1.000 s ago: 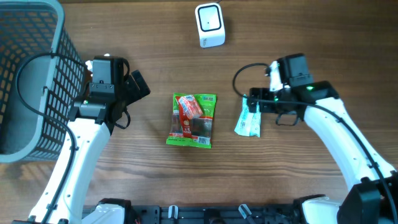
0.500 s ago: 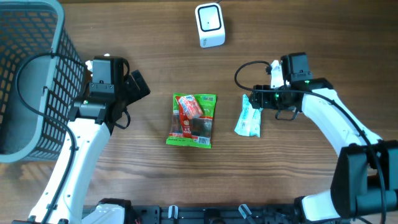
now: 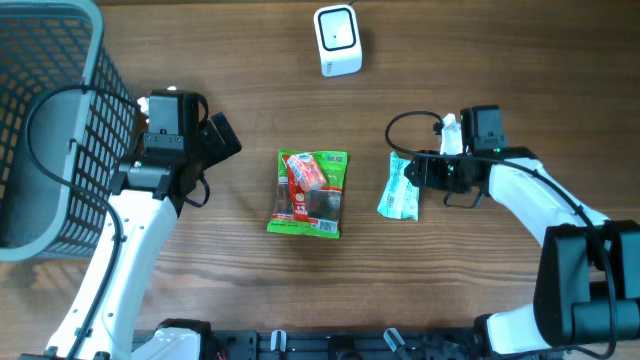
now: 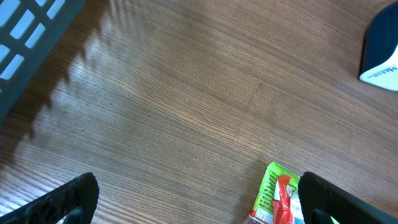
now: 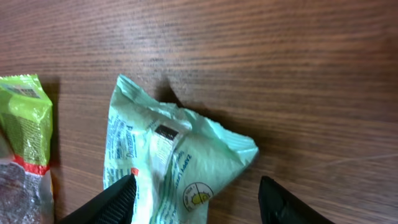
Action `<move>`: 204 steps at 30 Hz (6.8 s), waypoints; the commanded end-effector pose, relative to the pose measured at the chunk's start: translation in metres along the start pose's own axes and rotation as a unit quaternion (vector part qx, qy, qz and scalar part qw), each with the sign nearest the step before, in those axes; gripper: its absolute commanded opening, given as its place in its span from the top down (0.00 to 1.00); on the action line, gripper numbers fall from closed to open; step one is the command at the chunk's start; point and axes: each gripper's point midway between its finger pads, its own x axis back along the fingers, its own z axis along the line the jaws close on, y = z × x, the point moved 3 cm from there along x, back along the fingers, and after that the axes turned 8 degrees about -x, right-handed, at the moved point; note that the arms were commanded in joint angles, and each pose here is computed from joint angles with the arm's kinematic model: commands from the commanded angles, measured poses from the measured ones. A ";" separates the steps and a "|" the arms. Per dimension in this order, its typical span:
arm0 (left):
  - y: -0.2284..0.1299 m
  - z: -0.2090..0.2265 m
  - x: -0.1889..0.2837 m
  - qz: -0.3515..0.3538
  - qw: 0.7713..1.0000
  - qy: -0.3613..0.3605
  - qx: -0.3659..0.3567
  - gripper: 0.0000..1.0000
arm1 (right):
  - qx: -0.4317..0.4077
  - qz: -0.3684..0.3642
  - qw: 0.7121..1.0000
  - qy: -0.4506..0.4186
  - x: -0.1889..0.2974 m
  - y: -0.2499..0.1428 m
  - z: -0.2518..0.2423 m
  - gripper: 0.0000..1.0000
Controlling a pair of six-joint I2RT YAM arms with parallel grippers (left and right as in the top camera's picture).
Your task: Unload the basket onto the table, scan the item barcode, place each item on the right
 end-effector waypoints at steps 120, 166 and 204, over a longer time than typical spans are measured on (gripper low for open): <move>0.004 0.002 0.001 -0.007 1.000 0.004 0.003 0.00 | -0.012 0.107 0.993 0.055 0.044 -0.026 0.035 0.25; 0.004 0.002 0.001 -0.007 1.000 0.004 0.003 0.00 | 0.157 0.102 0.982 0.030 0.001 -0.021 0.050 0.96; 0.004 0.002 0.001 -0.007 1.000 0.004 0.003 0.00 | 0.165 -0.148 0.968 0.115 0.170 0.031 0.136 0.96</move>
